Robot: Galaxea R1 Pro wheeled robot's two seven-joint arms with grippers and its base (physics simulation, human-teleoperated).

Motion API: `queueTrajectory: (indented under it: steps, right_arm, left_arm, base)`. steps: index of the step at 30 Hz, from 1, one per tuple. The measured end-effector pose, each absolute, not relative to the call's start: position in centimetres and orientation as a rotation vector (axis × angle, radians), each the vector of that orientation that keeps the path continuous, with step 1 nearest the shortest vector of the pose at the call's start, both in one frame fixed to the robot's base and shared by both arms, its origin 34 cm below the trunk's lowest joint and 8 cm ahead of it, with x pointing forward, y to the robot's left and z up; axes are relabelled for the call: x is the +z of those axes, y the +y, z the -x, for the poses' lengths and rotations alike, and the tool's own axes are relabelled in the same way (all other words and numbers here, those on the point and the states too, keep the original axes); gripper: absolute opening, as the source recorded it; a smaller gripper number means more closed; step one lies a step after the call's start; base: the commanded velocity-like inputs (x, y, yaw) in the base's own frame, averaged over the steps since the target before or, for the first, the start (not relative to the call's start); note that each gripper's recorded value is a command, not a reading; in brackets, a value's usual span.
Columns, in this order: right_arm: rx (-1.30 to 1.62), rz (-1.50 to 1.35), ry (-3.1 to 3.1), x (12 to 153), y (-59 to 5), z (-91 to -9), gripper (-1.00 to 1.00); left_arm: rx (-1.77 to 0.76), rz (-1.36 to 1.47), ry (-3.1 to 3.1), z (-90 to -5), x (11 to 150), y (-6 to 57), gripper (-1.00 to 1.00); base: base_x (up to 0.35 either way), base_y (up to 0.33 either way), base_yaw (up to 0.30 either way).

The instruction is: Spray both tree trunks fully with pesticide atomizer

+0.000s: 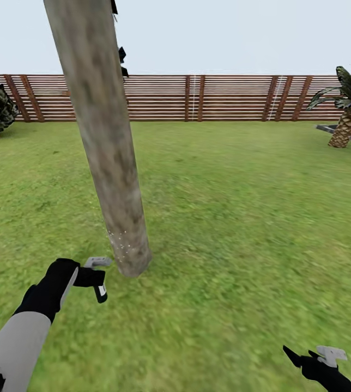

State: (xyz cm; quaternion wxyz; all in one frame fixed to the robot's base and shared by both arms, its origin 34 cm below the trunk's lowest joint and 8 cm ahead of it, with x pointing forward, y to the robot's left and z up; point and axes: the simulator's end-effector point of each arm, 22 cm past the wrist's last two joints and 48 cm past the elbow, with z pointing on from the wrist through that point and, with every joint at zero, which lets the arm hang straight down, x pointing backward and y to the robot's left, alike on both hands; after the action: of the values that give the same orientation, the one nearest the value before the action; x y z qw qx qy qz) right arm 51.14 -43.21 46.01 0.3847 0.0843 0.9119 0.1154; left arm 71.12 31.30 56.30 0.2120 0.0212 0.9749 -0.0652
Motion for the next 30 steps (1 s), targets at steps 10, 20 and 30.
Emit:
queueTrajectory:
  steps: [10,20,30]
  right_arm:
    - [0.290,-0.214,2.325,46.0,-43.4,-51.1,1.00]
    - [0.289,-0.214,2.325,46.1,-43.5,-51.1,1.00]
    - [0.290,-0.214,2.325,46.0,-43.5,-51.1,1.00]
  left_arm:
    - [-0.234,-0.037,2.641,-73.5,61.0,29.9,-1.00]
    - [-0.209,-0.068,2.563,-78.7,67.7,29.9,-1.00]
    - [-0.205,-0.095,2.579,-81.4,69.9,29.3,-1.00]
  base:
    - [0.000,-0.018,0.009]
    - [0.000,0.000,0.000]
    - [0.000,0.000,0.000]
